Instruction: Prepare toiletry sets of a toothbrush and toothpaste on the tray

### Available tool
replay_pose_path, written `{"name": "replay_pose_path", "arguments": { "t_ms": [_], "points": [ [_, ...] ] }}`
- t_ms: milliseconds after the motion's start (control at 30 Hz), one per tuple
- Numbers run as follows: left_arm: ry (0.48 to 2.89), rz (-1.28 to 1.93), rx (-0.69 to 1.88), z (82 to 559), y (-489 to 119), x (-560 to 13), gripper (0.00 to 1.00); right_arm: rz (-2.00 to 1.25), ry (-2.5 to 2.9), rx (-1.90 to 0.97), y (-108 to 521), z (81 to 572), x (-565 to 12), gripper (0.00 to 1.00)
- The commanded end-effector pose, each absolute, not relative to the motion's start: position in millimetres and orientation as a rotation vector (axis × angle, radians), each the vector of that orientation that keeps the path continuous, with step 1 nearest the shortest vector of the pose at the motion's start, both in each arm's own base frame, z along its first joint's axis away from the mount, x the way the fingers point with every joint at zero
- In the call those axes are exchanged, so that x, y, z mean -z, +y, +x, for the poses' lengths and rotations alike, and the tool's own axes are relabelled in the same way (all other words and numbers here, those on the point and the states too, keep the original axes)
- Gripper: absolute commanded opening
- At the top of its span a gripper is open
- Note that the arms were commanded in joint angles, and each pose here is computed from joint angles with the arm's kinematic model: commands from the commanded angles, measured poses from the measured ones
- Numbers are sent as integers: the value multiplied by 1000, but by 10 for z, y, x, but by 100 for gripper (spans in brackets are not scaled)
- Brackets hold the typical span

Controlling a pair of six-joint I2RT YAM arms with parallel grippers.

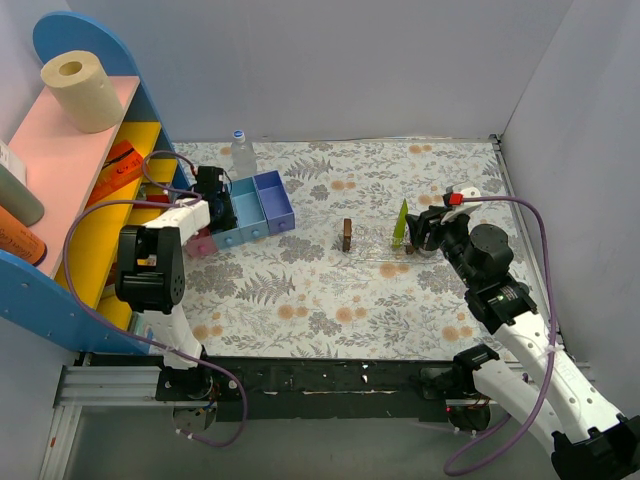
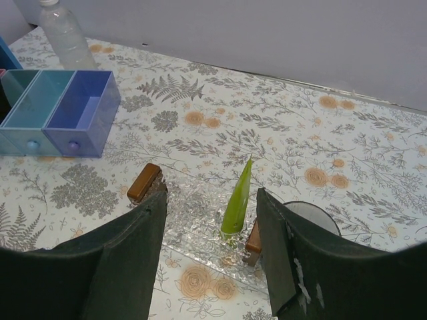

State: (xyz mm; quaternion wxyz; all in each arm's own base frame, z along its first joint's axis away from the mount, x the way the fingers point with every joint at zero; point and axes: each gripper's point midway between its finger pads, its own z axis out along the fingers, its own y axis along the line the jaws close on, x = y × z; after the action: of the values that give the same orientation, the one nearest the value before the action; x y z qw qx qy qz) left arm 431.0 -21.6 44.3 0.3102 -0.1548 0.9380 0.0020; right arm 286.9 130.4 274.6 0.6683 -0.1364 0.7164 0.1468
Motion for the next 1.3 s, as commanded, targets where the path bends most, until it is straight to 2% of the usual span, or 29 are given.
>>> {"name": "replay_pose_path", "arguments": {
  "t_ms": [0,100,333,600,1067,1267],
  "points": [
    [2569,-405,-64,4079,-144,-150,11,-276,1572,-337,1277,2870,-2890,63],
    [2557,-397,-62,4085,-142,-190,0,-277,1573,-339,1282,2872,-2882,63],
    [2487,-389,-10,4167,-189,-479,0,-275,1571,-351,1298,2874,-2906,63],
    [2305,-373,80,4316,-254,-1209,0,-278,1573,-355,1306,2876,-2905,63],
    [2194,-330,103,4160,-246,-1694,0,-301,1573,-375,1373,2900,-2937,63],
    [2047,-258,169,4074,-349,-2150,0,-357,1568,-426,1513,2929,-3033,63]
  ]
}}
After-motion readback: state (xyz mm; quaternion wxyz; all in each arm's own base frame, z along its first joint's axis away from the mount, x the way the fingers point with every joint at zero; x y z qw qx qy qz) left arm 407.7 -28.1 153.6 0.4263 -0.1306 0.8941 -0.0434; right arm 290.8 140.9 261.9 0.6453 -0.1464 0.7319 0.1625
